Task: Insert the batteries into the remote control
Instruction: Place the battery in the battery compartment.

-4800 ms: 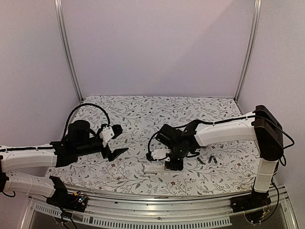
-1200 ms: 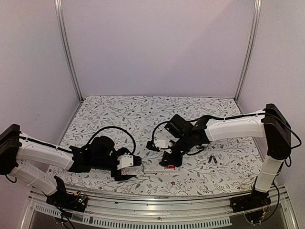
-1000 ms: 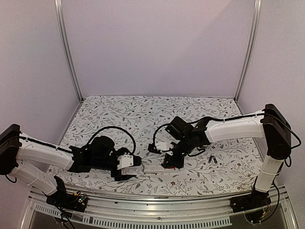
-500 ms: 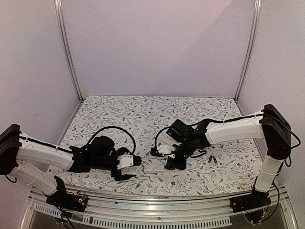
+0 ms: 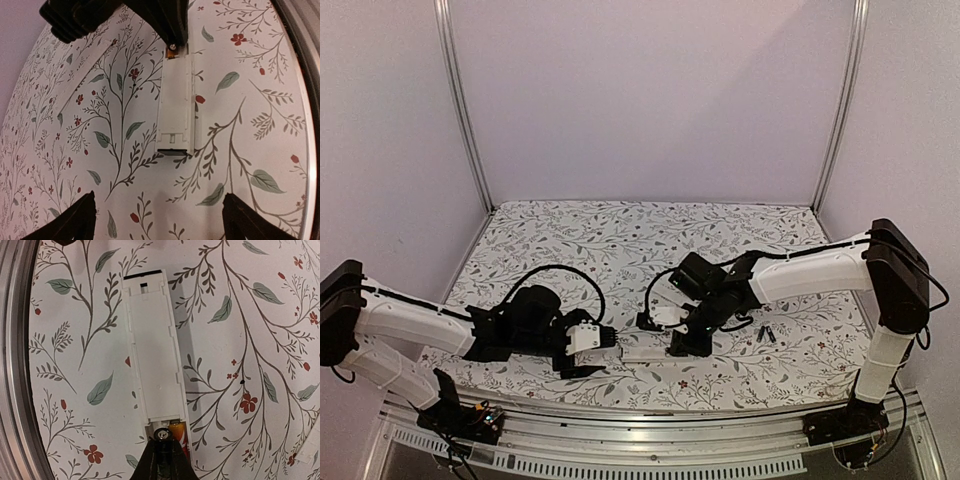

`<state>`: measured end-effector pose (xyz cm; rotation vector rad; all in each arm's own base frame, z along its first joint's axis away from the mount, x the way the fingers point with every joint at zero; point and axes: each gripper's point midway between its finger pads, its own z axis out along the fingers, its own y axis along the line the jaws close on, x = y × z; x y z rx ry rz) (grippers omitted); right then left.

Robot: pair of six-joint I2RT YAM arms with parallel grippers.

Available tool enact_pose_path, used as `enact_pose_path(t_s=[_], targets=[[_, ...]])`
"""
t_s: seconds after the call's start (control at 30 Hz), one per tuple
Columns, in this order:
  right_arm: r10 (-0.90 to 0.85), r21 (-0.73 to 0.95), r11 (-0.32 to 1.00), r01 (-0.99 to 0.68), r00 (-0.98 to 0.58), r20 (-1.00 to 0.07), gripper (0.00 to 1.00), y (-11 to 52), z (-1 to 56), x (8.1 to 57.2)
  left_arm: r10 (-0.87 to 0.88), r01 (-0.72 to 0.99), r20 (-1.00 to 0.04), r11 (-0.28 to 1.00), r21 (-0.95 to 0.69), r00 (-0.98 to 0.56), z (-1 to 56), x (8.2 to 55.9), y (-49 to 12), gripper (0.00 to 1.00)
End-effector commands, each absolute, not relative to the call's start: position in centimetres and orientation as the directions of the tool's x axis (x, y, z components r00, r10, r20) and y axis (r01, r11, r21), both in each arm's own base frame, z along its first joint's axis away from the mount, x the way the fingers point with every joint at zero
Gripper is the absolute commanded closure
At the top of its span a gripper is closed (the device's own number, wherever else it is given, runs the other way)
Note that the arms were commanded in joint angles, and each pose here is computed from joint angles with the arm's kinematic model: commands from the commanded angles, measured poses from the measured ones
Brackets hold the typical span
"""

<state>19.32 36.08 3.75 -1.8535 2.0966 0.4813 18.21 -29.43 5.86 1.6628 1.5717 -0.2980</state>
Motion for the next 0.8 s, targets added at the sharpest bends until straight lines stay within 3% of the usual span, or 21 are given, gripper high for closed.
enact_pose_path(t_s=[0.0, 0.13, 0.33, 0.77], targets=[[-0.915, 0.055, 0.111, -0.992, -0.124, -0.384, 0.87, 34.9, 2.5, 18.7, 0.721, 0.918, -0.664, 0.103, 0.384, 0.197, 6.1, 18.2, -30.0, 0.13], [-0.915, 0.052, 0.11, -0.993, -0.121, -0.384, 0.8, 34.9, 2.7, 18.7, 0.722, 0.918, -0.664, 0.104, 0.383, 0.195, 6.1, 18.2, -30.0, 0.13], [-0.914, 0.053, 0.112, -0.992, -0.124, -0.387, 0.78, 35.1, 3.4, 18.8, 0.723, 0.918, -0.662, 0.1, 0.382, 0.197, 6.0, 18.2, -30.0, 0.12], [-0.826, 0.071, 0.197, -0.978, -0.204, -0.526, 0.72, 37.0, 9.3, 19.5, 0.717, 0.93, -0.667, 0.073, 0.36, 0.203, 6.1, 18.0, -30.8, 0.13]])
